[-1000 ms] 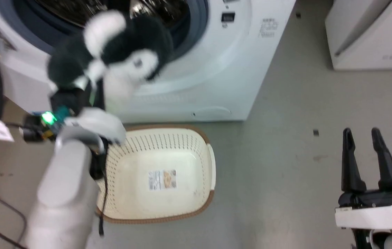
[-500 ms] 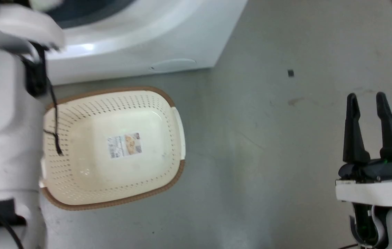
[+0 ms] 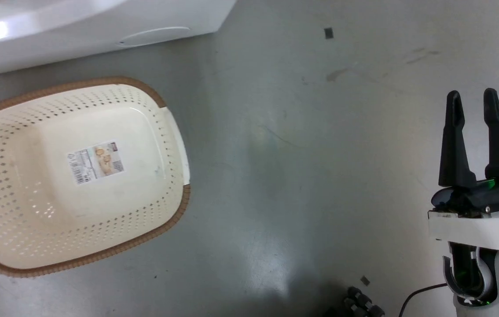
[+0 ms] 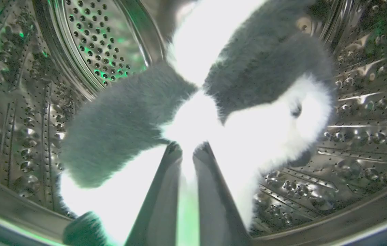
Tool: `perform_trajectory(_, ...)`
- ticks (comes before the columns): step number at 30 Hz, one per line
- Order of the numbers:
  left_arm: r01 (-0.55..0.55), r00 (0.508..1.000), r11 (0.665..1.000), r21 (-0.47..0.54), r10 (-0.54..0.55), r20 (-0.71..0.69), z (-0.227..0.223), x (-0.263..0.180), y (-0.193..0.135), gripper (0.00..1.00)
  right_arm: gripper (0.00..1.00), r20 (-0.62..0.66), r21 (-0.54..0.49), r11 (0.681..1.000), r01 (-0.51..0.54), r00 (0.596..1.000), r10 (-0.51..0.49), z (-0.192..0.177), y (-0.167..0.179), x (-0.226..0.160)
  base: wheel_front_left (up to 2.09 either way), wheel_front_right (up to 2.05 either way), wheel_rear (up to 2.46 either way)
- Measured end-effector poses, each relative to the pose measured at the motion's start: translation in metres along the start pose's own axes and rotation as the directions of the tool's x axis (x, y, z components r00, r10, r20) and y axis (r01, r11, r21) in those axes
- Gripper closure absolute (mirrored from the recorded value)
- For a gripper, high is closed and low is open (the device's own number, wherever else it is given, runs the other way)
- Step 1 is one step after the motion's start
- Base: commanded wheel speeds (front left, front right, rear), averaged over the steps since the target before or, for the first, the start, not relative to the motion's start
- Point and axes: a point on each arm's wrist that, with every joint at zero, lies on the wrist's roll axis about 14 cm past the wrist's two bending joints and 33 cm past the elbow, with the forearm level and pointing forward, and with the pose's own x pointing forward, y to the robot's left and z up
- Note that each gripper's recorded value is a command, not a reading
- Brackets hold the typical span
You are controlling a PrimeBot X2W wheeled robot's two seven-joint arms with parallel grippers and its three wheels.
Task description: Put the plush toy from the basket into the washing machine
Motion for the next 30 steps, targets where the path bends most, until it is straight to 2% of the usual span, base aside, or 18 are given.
perform_trajectory(1, -0.004, 1.0, 1.0, 0.006, 0.004, -0.001, -0.003, 0.002, 0.001, 0.0, 0.0, -0.003, -0.003, 1.0, 0.005, 1.0, -0.005, -0.001, -0.002, -0.001, 0.0, 0.0, 0.0)
perform_trajectory(5, 0.006, 1.0, 0.999, 0.033, -0.006, -0.014, -0.012, 0.004, -0.003, 0.0, 0.0, -0.012, -0.009, 1.0, 0.008, 1.0, -0.008, -0.003, -0.003, -0.002, 0.0, 0.0, 0.0)
perform_trajectory(13, 0.004, 1.0, 0.999, 0.05, -0.002, -0.026, -0.002, -0.01, 0.0, 0.0, 0.0, 0.016, 0.003, 1.0, -0.019, 1.0, 0.019, 0.007, 0.006, -0.001, 0.0, 0.0, 0.0)
perform_trajectory(21, 0.003, 0.998, 0.999, 0.049, 0.001, -0.065, 0.007, -0.057, 0.001, 0.0, 0.0, 0.082, -0.008, 0.998, -0.067, 0.994, 0.067, 0.034, 0.023, -0.004, 0.0, 0.0, 0.0)
perform_trajectory(30, 0.022, 0.999, 0.999, 0.05, -0.02, -0.04, 0.042, -0.125, 0.0, 0.0, 0.0, 0.124, -0.013, 0.993, -0.118, 0.985, 0.119, 0.056, 0.041, -0.023, 0.0, 0.0, 0.0)
